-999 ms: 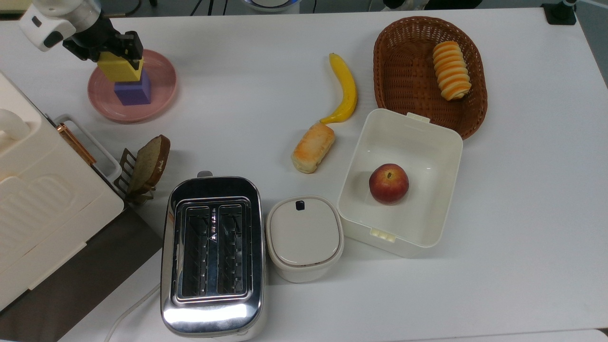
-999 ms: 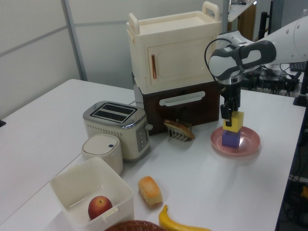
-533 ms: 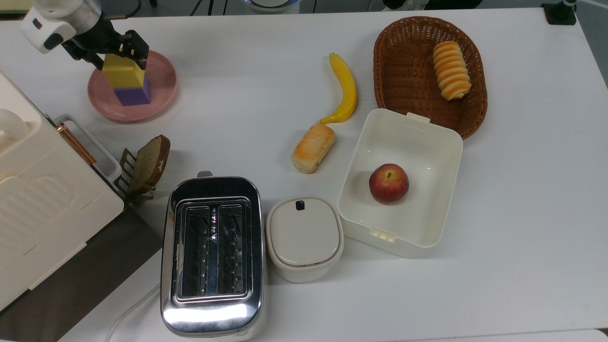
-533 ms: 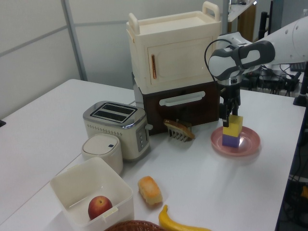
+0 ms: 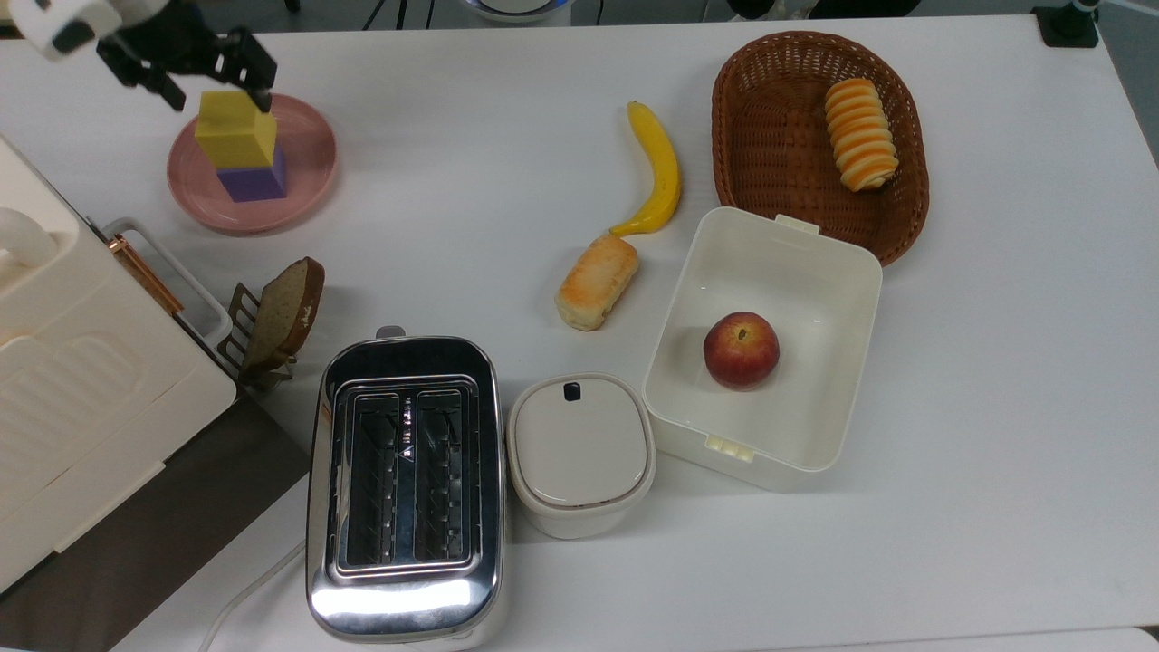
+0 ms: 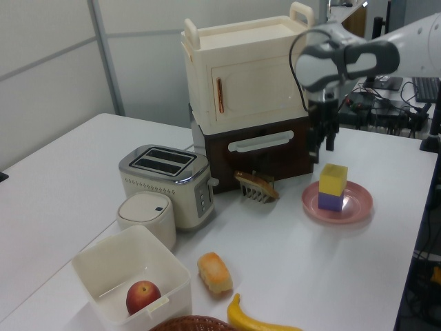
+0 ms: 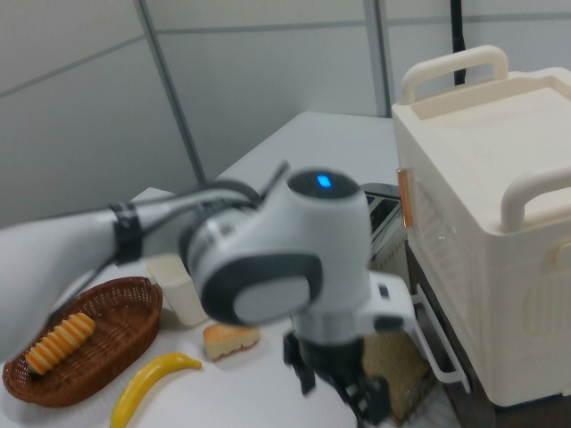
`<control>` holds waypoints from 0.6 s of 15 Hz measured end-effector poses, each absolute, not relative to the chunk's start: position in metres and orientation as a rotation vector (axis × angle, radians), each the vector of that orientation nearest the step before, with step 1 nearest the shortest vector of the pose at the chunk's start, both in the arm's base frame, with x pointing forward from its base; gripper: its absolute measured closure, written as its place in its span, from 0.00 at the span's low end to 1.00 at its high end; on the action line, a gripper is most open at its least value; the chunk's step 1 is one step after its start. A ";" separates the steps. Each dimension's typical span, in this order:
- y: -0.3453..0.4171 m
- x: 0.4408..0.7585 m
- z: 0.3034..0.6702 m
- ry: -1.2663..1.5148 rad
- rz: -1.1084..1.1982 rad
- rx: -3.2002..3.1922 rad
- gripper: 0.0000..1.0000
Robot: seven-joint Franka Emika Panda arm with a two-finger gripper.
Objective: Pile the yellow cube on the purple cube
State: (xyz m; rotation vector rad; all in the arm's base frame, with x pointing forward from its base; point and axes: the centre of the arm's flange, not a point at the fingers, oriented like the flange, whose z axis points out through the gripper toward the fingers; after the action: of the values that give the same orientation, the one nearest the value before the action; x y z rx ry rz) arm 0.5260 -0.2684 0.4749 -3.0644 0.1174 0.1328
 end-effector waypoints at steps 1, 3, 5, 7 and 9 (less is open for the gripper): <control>-0.257 0.530 0.492 0.136 0.126 -3.065 0.00; -0.227 0.538 0.526 0.161 0.111 -3.066 0.00; -0.187 0.548 0.552 0.171 0.094 -3.070 0.00; -0.126 0.560 0.574 0.203 0.055 -3.085 0.00; -0.079 0.566 0.581 0.195 0.043 -3.094 0.00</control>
State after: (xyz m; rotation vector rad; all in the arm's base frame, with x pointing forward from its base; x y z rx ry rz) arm 0.5663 -0.0793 0.5810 -3.0941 0.1954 0.0425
